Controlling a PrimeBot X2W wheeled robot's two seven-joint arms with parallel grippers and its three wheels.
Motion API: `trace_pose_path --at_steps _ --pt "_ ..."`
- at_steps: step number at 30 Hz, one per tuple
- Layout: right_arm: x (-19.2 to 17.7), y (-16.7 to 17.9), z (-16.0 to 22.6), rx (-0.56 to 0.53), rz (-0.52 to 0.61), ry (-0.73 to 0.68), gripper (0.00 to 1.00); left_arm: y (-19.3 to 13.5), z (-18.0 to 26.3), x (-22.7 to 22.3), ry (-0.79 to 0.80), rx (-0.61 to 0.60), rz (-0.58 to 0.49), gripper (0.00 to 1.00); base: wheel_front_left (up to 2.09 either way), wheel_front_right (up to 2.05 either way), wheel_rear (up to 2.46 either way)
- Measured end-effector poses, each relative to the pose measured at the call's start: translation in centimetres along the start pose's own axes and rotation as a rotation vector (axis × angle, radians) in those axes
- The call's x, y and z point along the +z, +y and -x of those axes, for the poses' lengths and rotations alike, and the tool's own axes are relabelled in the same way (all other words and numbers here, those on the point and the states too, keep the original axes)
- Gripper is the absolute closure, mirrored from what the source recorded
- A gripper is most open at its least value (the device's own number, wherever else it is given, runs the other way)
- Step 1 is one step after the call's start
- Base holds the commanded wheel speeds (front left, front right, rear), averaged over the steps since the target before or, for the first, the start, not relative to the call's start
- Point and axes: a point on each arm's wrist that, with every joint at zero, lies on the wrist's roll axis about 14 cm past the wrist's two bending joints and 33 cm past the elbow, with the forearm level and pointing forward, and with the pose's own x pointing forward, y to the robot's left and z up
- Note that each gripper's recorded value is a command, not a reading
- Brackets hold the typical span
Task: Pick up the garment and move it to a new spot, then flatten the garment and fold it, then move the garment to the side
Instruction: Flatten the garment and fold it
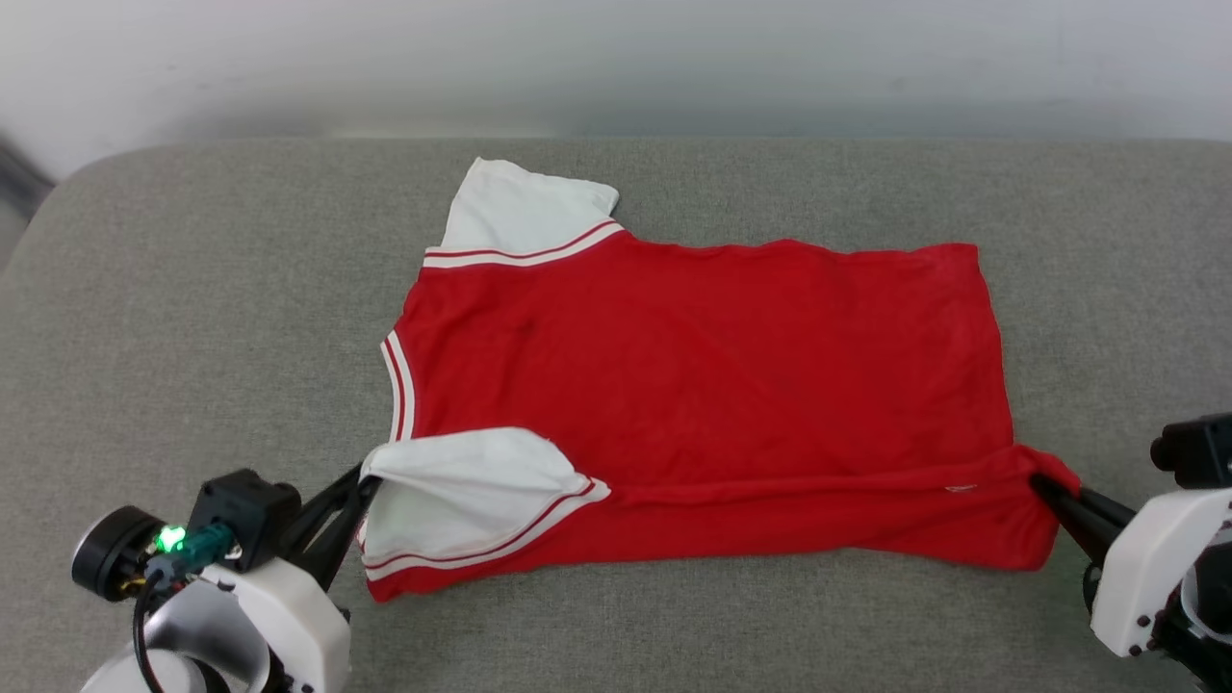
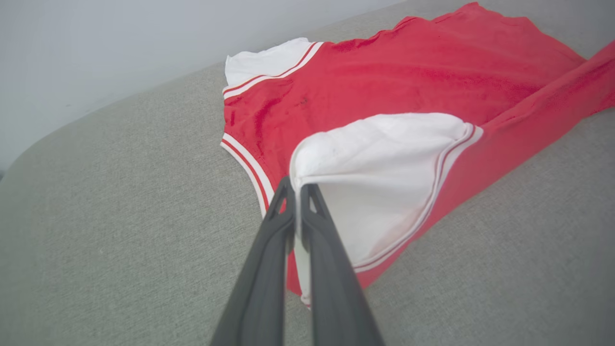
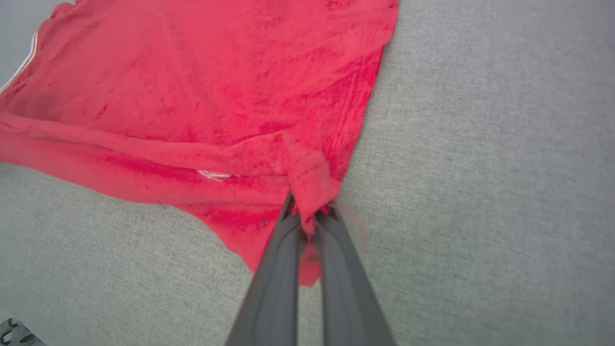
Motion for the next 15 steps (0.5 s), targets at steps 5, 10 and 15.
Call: trace_pose_path --at_steps 5,10,15 --pt "-0.5 -0.5 -1.9 -0.011 0.007 0.051 1.0 1.2 -2.7 0.1 0.018 -0.003 -0.007 1.0 0.0 0.0 0.0" --pt "-0.8 -0.4 -3.5 -0.006 0.004 0.073 1.0 2.4 -4.7 -1.3 0.082 0.011 0.008 1.0 0.0 0.0 0.0" --pt "-1.2 -0.9 -4.9 -0.012 0.007 0.1 1.0 3.5 -6.6 -3.0 0.143 0.017 0.033 1.0 0.0 0.0 0.0"
